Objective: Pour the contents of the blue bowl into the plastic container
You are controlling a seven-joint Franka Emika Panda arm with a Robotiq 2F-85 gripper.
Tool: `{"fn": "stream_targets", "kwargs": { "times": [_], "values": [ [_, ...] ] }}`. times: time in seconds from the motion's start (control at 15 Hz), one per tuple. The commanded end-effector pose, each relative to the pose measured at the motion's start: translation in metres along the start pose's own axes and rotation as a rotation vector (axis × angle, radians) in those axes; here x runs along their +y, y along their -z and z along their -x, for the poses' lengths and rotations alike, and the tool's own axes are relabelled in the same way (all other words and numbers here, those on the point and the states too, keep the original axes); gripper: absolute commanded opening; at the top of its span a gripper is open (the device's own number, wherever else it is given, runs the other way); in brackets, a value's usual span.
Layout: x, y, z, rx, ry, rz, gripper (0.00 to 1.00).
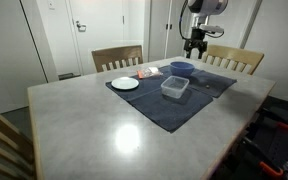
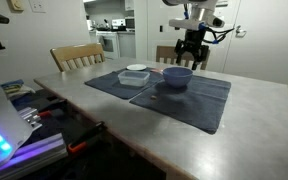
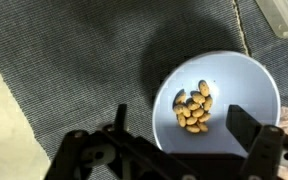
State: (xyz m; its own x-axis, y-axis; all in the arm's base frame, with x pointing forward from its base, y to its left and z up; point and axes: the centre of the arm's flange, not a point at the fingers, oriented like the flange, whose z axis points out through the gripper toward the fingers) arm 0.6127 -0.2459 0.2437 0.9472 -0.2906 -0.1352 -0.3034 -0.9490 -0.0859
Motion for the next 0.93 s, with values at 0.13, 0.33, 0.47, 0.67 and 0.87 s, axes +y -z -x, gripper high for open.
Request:
{"fn": "stream_targets", "kwargs": {
  "times": [0.13,0.33,0.47,0.67,0.87],
  "values": [
    [-0.011,-0.03,0.002,0.06,-0.091,0.042,1.0],
    [-0.002,-0.038,0.009,0.075,-0.15,0.037,1.0],
    [0.003,-0.043,0.011,0.077,-0.175,0.036,1.0],
    [0.008,-0.05,0.01,0.077,-0.19,0.028,1.0],
    [0.009,-0.057,0.01,0.069,-0.198,0.022,1.0]
  ]
}}
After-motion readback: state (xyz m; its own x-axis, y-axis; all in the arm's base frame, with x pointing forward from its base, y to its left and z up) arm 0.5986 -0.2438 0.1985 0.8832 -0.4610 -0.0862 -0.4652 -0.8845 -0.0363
